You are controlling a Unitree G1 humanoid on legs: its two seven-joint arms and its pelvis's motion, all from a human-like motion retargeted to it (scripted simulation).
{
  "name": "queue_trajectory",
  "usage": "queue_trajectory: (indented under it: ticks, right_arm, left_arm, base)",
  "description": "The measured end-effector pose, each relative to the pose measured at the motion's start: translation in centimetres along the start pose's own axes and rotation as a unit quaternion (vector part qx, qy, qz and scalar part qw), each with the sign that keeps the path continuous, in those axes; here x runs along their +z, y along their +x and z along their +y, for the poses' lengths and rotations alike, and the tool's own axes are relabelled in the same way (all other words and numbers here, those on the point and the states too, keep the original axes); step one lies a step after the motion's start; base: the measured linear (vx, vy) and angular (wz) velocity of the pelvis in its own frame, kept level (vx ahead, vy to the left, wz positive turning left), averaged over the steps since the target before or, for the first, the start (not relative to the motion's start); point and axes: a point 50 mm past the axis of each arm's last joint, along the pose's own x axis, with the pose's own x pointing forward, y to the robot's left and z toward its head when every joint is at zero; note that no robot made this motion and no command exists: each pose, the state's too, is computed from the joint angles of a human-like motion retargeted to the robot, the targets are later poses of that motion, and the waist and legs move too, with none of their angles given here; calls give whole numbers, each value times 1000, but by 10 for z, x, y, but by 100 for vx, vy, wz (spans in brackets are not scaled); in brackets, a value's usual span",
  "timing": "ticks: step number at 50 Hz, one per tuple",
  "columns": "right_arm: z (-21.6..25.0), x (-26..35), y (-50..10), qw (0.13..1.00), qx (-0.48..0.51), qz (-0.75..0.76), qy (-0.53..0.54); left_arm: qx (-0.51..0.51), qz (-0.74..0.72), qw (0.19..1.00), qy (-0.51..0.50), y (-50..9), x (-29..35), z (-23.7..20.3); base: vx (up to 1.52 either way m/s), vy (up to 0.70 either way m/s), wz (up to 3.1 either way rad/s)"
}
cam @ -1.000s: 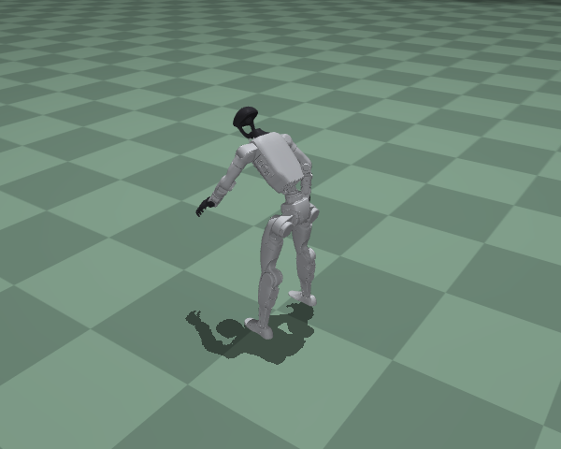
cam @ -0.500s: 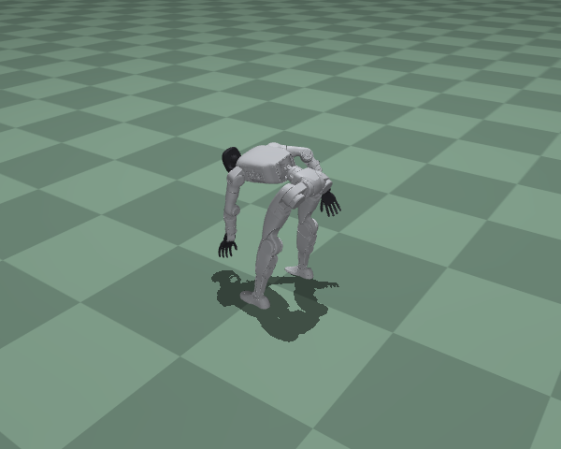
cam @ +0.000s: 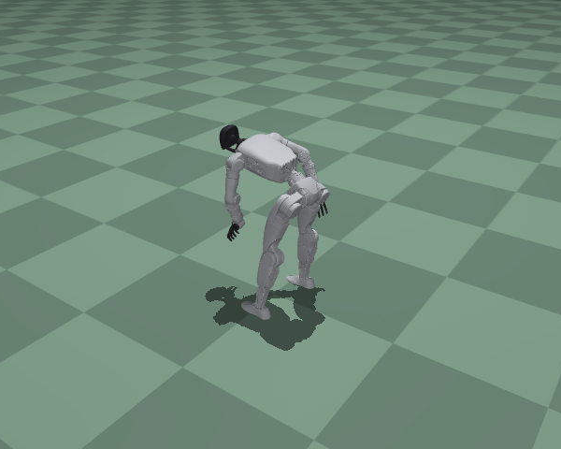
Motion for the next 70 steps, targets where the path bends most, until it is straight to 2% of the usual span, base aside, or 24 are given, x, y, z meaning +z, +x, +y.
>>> queue_trajectory:
  ticks: [5,11,19,31,35,42,50,70]
  right_arm:
    - [-3,-27,-11,996,-51,58,40]
    - [12,-56,-34,990,-23,121,72]
    - [36,-107,-80,971,38,232,50]
    - [42,-141,-118,944,85,318,30]
    - [53,-150,-136,926,164,338,46]
    - [69,-160,-154,893,242,379,13]
    - [78,-156,-155,884,288,368,16]
    - [74,-149,-149,900,276,335,31]
  left_arm:
    - [-84,-13,991,-99,-52,6,-43]
    - [-157,-83,970,-165,-109,21,-55]
    - [-161,-175,950,-201,-143,37,-20]
    - [-132,-141,889,-416,-170,41,36]
    - [-126,-157,868,-453,-177,52,50]
    - [-138,-194,811,-535,-174,65,69]
    - [-144,-226,821,-505,-164,70,72]
    - [-85,-175,913,-358,-144,31,68]
  base:
    - [8,-1,-38]
    - [17,2,-28]
    - [24,3,-13]
    - [20,4,1]
    - [10,2,0]
    - [0,0,0]
    - [0,0,0]
    - [0,0,0]
